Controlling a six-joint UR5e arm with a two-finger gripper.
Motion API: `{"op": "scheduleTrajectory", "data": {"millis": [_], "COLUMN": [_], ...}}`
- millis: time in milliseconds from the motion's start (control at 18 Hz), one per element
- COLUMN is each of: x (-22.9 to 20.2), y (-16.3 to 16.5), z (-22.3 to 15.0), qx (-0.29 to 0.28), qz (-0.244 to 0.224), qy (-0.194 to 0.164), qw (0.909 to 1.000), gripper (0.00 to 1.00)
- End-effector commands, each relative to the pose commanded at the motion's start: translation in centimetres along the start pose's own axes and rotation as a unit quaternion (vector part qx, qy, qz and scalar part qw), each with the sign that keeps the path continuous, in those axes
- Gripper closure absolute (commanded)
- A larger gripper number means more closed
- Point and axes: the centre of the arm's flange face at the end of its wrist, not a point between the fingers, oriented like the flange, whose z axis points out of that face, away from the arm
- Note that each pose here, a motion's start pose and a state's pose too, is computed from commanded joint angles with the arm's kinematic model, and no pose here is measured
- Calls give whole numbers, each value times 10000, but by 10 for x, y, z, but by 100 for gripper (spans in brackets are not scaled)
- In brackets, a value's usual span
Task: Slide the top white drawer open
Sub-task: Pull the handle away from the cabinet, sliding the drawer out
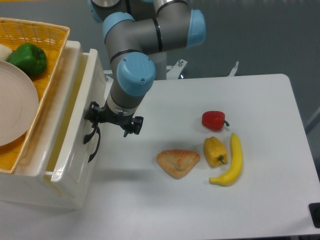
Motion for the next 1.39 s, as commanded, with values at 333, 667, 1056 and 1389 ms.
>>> {"op": "scheduleTrajectory", "data": {"millis": [333,667,1056,1389], "x": [-16,-29,-36,-48], "y": [4,4,3,4], "z": [-5,-13,-17,-24], "qx": [-61,3,36,36], "qz": [113,30,77,180], "qy": [-196,-223,-242,-347], "qw": [9997,9997,9997,9992], "gripper": [0,0,0,0]}}
